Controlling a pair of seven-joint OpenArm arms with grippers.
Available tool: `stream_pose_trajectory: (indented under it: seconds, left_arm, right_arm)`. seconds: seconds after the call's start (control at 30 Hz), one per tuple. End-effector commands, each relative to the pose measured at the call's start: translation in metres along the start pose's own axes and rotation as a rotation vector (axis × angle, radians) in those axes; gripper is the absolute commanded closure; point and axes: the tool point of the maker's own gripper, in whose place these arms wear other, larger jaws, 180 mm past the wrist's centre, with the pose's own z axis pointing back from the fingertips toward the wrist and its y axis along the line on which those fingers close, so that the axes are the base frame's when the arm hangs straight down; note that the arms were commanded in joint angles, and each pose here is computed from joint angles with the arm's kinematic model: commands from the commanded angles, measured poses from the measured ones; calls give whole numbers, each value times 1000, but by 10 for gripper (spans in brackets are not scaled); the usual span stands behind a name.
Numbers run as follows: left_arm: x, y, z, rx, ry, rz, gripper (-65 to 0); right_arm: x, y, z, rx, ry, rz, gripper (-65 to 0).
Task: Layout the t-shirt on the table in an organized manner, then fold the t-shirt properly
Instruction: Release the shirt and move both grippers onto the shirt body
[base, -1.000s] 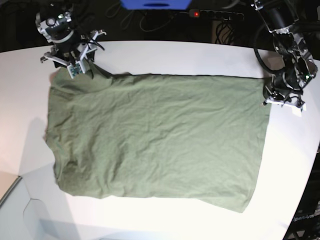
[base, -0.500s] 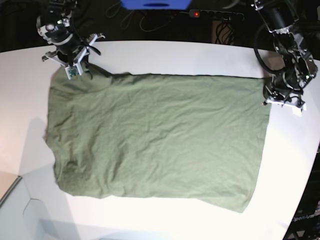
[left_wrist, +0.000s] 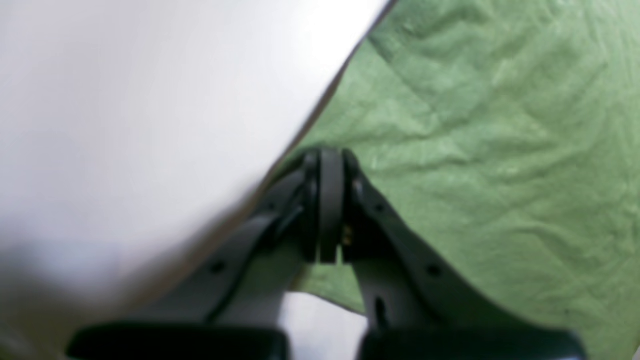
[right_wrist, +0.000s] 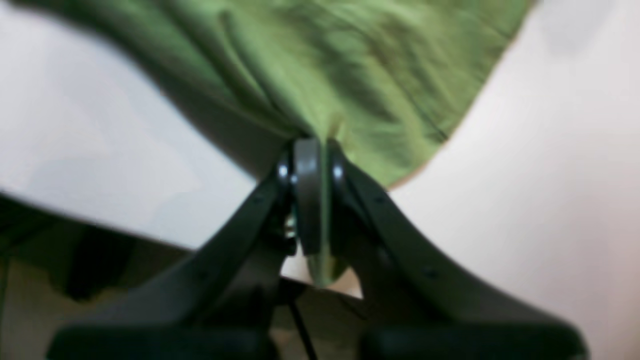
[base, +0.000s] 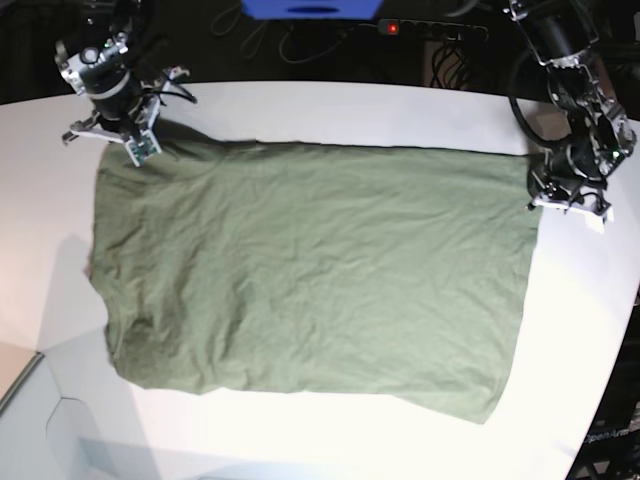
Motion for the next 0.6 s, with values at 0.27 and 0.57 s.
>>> stream_pose_trajectory:
  seconds: [0.27,0.57]
  left_arm:
    - [17,-1,5,1,-39,-7,0]
    - [43,-19,24,-27,-130,-53,0]
  right_arm:
    - [-9,7,6,25,107,189,-331]
    - [8,-80,15,-241,65,-36,-388]
